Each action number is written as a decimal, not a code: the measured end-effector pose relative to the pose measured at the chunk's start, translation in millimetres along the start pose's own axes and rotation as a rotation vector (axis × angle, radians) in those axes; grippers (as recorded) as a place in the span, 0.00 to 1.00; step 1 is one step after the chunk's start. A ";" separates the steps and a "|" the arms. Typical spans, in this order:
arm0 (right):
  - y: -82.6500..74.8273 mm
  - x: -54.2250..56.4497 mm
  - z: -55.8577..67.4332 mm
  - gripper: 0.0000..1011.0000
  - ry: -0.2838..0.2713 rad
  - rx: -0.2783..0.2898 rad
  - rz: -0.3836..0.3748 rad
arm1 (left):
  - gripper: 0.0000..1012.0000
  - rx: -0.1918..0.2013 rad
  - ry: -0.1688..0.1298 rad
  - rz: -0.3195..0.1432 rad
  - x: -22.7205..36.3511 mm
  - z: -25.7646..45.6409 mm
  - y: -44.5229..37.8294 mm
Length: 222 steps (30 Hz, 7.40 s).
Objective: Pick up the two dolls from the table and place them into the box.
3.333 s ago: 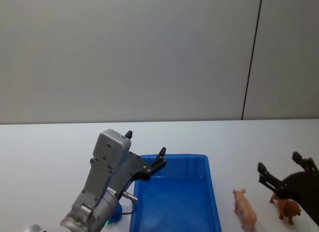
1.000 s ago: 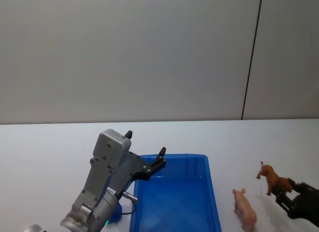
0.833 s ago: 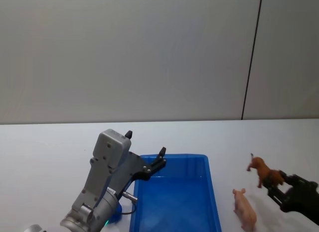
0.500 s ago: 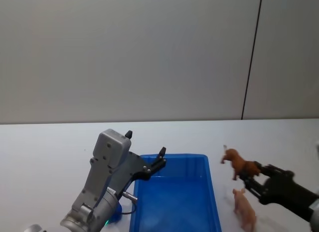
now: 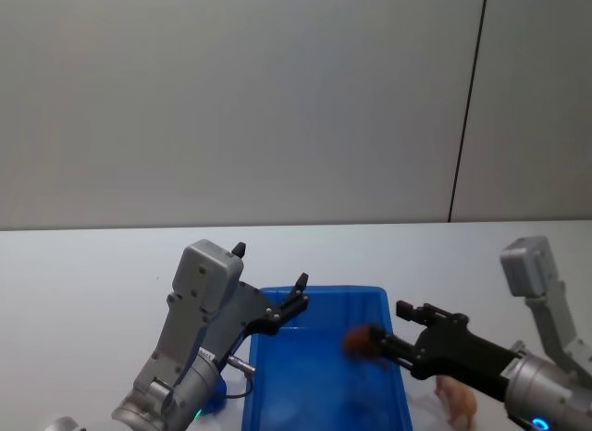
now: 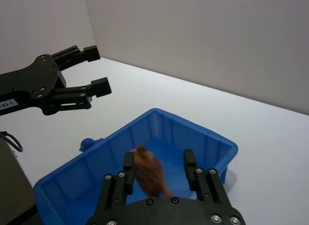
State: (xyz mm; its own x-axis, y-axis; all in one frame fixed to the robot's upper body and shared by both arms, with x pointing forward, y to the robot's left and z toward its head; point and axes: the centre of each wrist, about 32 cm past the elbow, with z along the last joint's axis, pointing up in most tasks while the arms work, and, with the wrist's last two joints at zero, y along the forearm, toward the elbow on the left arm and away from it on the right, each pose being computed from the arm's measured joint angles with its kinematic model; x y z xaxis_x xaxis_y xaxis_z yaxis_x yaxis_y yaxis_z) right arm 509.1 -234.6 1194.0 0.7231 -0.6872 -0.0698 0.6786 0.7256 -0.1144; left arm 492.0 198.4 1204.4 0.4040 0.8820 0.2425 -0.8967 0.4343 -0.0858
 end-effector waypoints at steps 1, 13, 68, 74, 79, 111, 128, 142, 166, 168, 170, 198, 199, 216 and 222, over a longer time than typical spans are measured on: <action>1.5 -0.3 0.1 0.56 0.001 -0.002 0.003 | 0.99 0.000 0.000 0.000 0.0 0.0 0.0; 9.2 0.7 1.5 0.93 -0.017 -0.011 0.004 | 0.99 0.000 0.000 0.000 0.0 0.0 0.0; -43.1 21.8 -54.9 0.82 0.085 -0.225 -0.185 | 0.99 0.000 0.000 0.000 0.0 0.0 0.0; -39.2 22.1 -58.8 0.64 0.104 -0.236 -0.185 | 0.99 0.000 0.000 0.000 0.0 0.0 0.0; -37.4 22.1 -60.5 0.48 0.107 -0.237 -0.189 | 0.99 0.000 0.000 0.000 0.0 0.0 0.0; -18.9 14.1 -1.0 0.37 -0.044 -0.026 -0.086 | 0.99 0.000 0.000 0.000 0.0 0.0 0.0; 28.3 5.5 2.9 0.70 -0.005 -0.072 0.013 | 0.99 0.000 0.000 0.000 0.0 0.0 0.0; 16.8 10.9 -1.9 0.99 -0.039 -0.058 -0.005 | 0.99 0.000 0.000 0.000 0.0 0.0 0.0; -40.3 25.7 -14.6 0.99 -0.054 0.007 -0.084 | 0.99 0.031 -0.013 0.025 0.8 -1.1 7.2; -41.6 26.0 -14.8 0.99 -0.055 0.009 -0.085 | 0.99 0.045 -0.016 0.039 1.7 -1.8 11.7; -43.2 26.3 -15.1 0.99 -0.056 0.010 -0.087 | 0.99 0.058 -0.019 0.051 2.9 -2.2 15.4; -50.3 27.4 -16.1 0.99 -0.058 0.018 -0.096 | 0.99 0.255 0.038 0.106 13.3 -46.4 70.4; -50.4 27.4 -16.1 0.99 -0.058 0.018 -0.096 | 0.99 0.257 0.040 0.100 13.8 -47.9 70.5; -51.0 27.6 -16.2 0.99 -0.058 0.019 -0.096 | 0.98 0.304 0.048 0.003 31.2 -80.0 57.0; -51.0 27.6 -16.2 0.99 -0.058 0.019 -0.096 | 0.85 0.321 0.049 -0.008 35.7 -86.3 53.5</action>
State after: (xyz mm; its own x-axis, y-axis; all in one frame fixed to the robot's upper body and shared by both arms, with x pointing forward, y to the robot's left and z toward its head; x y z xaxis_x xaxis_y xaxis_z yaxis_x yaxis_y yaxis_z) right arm 492.3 -291.2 1181.9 0.6606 -0.7507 -0.0016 0.7469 0.6575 -0.0991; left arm 474.1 268.9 1125.0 0.4125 0.8900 0.1944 -0.9016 0.3684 0.2267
